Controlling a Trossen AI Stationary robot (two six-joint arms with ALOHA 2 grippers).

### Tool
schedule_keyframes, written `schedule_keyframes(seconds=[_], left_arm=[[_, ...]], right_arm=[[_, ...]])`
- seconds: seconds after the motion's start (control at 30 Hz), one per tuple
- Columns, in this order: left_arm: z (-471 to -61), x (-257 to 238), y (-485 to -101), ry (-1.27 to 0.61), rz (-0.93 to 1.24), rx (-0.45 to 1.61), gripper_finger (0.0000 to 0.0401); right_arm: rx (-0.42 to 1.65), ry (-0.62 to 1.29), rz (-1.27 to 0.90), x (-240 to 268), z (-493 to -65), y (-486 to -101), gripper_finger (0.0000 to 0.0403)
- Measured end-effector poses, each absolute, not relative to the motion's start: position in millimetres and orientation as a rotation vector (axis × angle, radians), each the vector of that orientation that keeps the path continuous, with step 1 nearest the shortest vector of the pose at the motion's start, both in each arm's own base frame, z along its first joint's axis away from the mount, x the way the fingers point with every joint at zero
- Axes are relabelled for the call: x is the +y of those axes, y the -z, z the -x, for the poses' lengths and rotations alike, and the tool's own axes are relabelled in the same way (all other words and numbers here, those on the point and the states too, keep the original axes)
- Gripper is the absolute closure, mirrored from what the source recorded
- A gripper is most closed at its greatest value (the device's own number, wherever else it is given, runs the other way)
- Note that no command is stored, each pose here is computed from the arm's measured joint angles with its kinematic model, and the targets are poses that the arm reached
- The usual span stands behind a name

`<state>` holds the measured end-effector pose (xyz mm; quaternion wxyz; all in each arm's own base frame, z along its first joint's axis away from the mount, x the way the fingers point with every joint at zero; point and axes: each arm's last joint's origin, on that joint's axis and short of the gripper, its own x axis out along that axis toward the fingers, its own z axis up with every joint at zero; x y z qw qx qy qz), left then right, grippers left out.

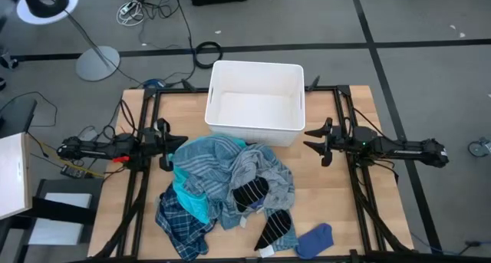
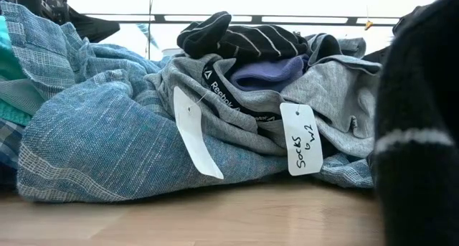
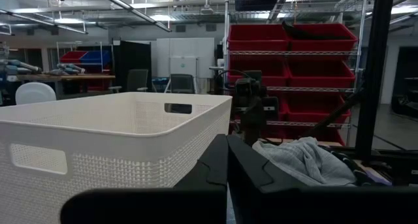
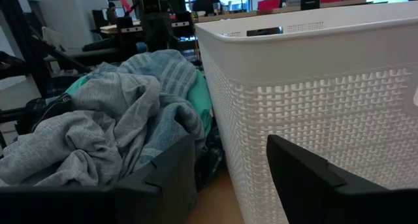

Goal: Sort clothes

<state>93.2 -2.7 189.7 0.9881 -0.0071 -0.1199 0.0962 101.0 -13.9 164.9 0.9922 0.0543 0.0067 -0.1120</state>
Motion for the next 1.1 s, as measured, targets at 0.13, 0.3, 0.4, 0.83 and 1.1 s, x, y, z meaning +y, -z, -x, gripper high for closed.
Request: schedule_keyframes(seconds=[0.13,0.3,0.4,0.83,1.1], left_arm=[[-93.3,-2.7,-189.7,-0.193,0.014,-0.241,0.0395],[-93.2,-2.6,-189.7,-0.193,0.014,-0.241,0.0395],[-93.2,-2.6,-189.7,-0.193,0.014,-0.241,0.0395],[-93.2,-2.6,-189.7,-0.194,0.014,-0.241,0.0395],[-93.2,-2.6,-189.7,-0.194,0.014,-0.241,0.0395]], right_arm=[[0.013,0.225,-0.109,-13.9,-101.0,-164.9,0.0208],[0.013,0.224,-0.109,-13.9,-101.0,-165.0,0.0208],[0.013,0.224,-0.109,-13.9,-101.0,-165.0,0.0208],[0.013,0.225,-0.109,-13.9,-101.0,-164.9,0.0208],[-0.016,0.259,-0.112,-14.9,-100.8,-167.6,0.0208]])
